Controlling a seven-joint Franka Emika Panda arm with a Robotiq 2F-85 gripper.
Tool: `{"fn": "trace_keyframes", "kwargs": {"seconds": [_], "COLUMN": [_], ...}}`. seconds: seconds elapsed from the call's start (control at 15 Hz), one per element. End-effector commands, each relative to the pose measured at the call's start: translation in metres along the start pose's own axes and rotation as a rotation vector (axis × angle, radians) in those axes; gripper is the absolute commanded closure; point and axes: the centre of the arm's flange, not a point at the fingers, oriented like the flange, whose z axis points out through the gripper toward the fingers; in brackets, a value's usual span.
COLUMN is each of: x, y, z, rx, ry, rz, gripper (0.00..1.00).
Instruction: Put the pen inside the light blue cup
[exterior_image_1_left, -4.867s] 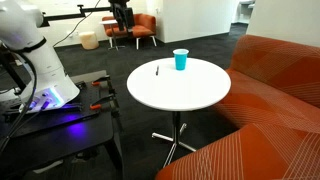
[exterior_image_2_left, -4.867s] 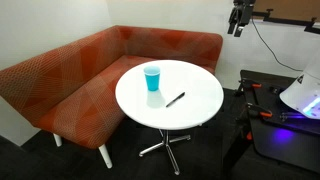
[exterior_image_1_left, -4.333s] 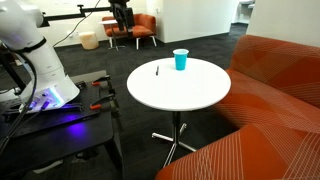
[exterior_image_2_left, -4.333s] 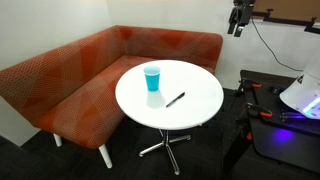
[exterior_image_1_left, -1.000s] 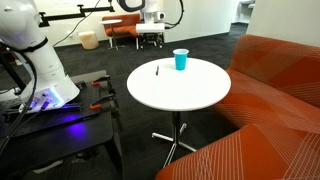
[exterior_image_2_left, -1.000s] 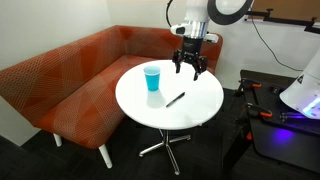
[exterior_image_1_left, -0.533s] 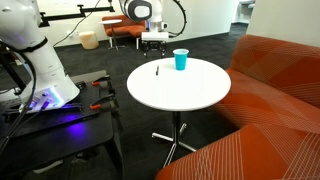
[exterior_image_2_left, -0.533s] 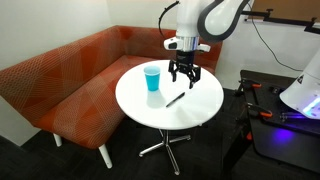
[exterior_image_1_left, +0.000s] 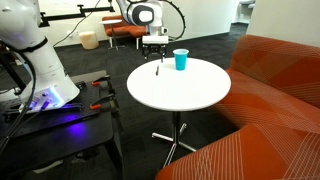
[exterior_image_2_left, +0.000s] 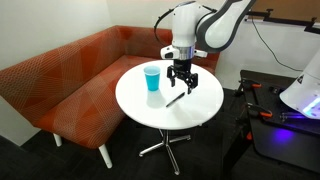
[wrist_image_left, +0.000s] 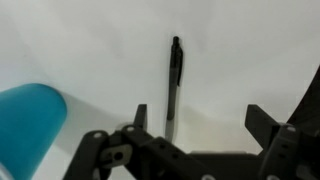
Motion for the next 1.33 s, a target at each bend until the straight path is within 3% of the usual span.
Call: {"fn": "trace_keyframes", "kwargs": {"seconds": [0.0, 1.2, 1.27], "x": [0.006, 0.008, 0.008], "y": [0.003, 0.032, 0.034], "z": [0.008, 0.048, 0.049], "rx": [-0.021, -0.017, -0.015], "ry": [-0.004, 0.038, 0.038], "rz": [-0.004, -0.019, -0.019], "gripper": [0.0, 0.0, 0.06]}}
